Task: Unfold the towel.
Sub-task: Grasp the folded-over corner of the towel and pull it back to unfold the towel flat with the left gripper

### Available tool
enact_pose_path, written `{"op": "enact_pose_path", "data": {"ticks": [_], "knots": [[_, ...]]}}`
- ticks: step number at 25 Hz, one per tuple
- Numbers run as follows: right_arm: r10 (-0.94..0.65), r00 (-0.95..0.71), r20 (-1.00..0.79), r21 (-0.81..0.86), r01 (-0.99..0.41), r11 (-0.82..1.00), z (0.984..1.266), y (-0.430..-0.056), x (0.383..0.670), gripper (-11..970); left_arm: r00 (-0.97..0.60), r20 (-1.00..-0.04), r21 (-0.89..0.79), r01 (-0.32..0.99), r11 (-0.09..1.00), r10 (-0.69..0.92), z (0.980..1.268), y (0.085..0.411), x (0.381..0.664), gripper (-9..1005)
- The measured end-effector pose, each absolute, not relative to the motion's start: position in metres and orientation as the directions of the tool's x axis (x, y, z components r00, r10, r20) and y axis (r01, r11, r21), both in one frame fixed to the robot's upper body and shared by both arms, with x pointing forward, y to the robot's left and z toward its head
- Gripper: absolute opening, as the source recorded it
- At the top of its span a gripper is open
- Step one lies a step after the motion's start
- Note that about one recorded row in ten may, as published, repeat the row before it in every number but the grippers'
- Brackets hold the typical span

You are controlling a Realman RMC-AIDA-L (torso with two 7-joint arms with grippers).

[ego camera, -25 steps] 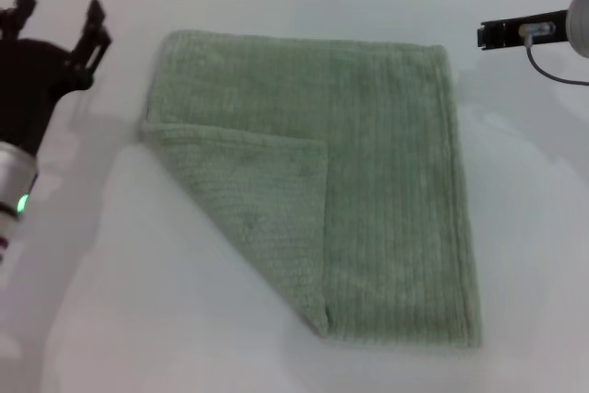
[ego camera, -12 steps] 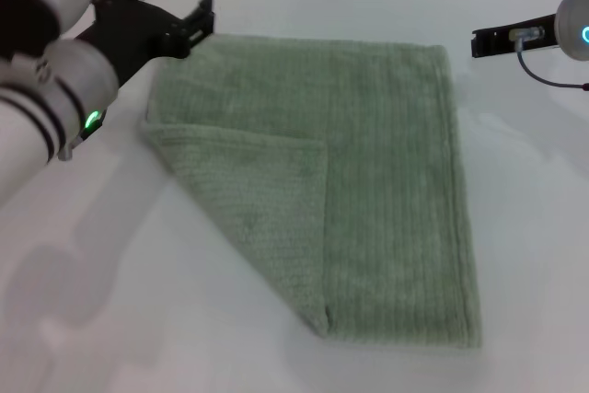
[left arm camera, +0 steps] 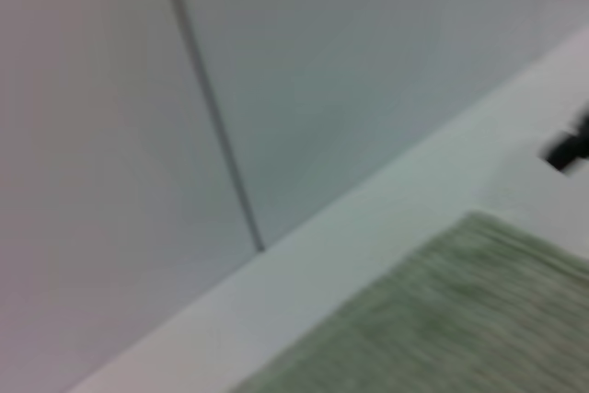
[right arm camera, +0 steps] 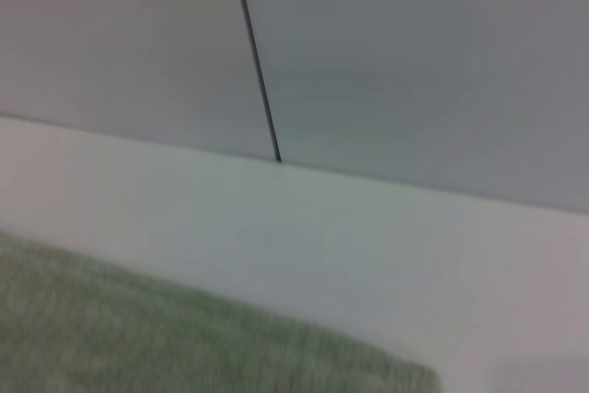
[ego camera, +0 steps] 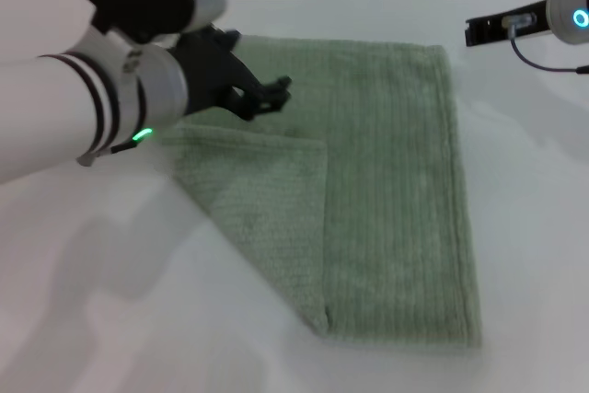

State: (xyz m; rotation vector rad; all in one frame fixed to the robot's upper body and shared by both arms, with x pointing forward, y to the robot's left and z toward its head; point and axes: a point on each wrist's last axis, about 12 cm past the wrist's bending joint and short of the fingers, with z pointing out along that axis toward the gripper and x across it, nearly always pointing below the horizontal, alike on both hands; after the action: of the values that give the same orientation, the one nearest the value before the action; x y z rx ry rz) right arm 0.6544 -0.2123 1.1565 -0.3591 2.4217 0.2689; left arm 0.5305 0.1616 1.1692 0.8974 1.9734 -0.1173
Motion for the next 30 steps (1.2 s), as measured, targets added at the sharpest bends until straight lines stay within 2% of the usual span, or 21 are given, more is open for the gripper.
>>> {"op": "enact_pose_path", "data": {"ticks": [8,17,23,30], "knots": [[-0.232,-0.681,-0.695,0.066,-0.382,0.922,1.157,-0.208,0.655,-1,-0.316,-0.750,0.249,0.679,0.690,0.581,1.167,0.152,0.535,727],[-0.205,-0.727,-0.656,0.112,-0.362,0.925,1.159,-0.206,0.655,-1,-0.309,-0.756,0.249,0.679,0.690,0.577,1.170,0.151,0.536,707],[-0.240,-0.765,-0.597,0.132,-0.389,0.912,1.160,-0.195,0.657,0,-0.312,-0.702,0.237,0.746,0.623,0.641,1.164,0.143,0.543,694],[-0.243,-0.763,-0.599,0.131,-0.393,0.910,1.160,-0.193,0.658,0,-0.356,-0.700,0.191,0.741,0.643,0.619,1.157,0.151,0.555,678]]}}
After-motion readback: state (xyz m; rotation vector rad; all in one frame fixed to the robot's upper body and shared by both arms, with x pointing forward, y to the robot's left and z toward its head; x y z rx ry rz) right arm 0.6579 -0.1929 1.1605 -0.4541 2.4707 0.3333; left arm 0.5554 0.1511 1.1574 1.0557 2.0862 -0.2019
